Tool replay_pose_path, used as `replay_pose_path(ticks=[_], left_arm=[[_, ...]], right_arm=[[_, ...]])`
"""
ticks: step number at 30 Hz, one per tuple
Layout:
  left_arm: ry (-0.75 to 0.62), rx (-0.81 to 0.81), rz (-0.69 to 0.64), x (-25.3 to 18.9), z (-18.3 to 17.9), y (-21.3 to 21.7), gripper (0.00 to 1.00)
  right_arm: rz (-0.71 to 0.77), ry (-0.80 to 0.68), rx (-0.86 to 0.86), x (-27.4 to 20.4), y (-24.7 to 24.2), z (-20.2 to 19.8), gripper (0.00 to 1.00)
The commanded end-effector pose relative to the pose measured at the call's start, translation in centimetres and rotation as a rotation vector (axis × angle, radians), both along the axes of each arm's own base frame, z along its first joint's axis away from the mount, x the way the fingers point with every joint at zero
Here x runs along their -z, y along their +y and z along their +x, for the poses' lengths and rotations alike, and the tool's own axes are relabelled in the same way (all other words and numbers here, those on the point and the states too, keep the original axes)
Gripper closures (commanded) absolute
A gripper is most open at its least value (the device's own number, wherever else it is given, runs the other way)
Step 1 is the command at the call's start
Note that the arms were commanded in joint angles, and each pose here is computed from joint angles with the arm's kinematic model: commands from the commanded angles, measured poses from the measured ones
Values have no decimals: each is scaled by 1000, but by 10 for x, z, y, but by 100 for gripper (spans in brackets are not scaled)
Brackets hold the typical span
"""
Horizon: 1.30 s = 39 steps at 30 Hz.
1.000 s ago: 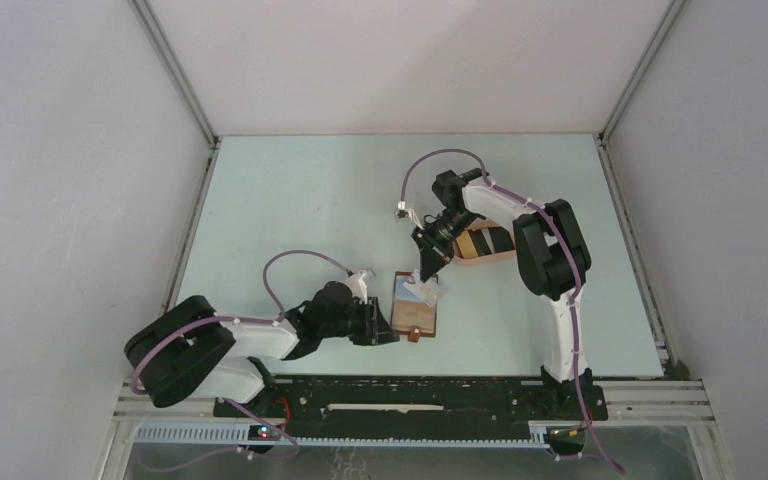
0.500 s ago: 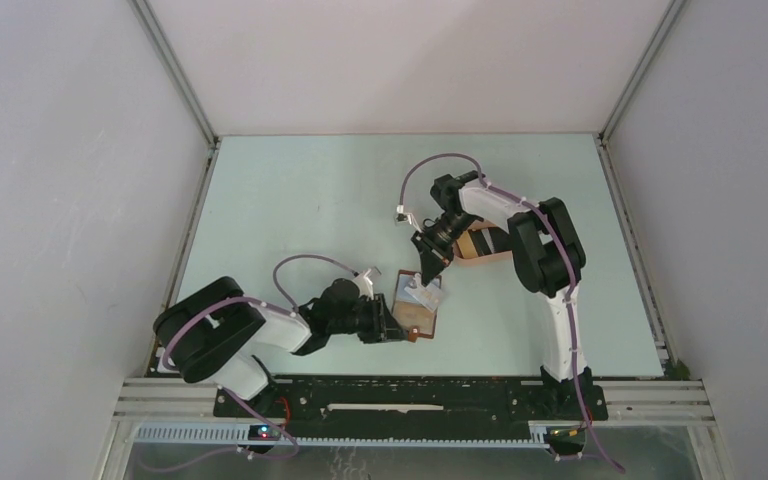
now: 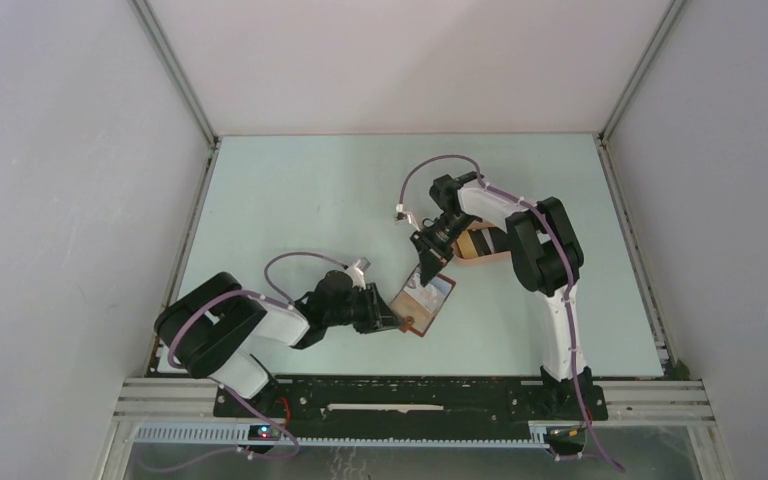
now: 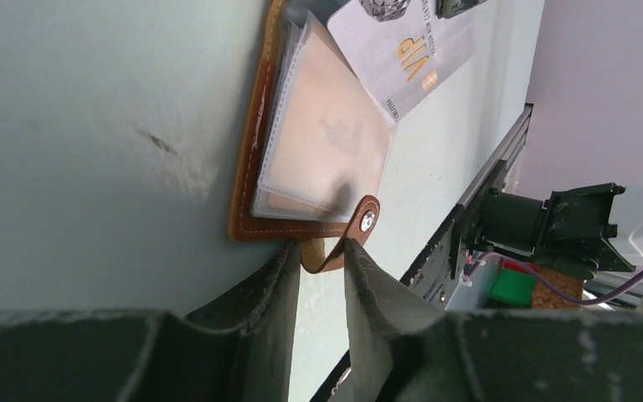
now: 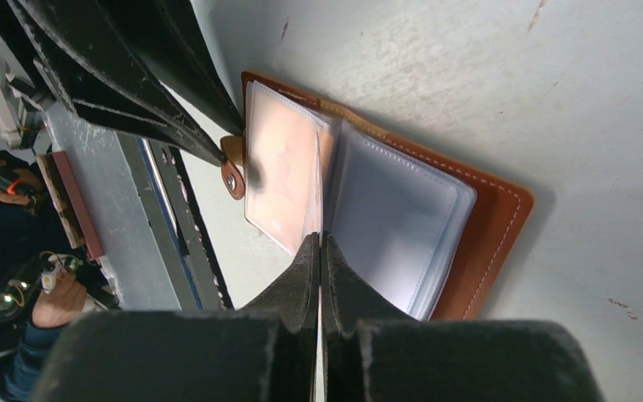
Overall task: Put the credit cards into the card holder
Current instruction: Move the card holder to the center of the board, then insert the credit card into the card holder.
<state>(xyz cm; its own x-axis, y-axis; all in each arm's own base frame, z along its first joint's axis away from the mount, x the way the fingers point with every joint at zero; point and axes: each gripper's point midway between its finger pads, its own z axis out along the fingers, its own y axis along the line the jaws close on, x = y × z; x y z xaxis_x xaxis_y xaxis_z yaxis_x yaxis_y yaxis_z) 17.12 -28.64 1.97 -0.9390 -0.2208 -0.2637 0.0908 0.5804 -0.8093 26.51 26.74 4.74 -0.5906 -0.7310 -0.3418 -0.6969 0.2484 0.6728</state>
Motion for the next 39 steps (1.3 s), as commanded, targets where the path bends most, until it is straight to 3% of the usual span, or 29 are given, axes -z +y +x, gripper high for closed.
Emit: replay_pose_path(ticks=[1, 39], left_arm=[[-10, -33, 78, 15, 12, 6, 68], [19, -35, 106, 29, 11, 10, 69]], right_arm=[[-22, -10, 60, 7, 3, 12, 100], [-159, -25, 196, 26, -26, 7, 100]])
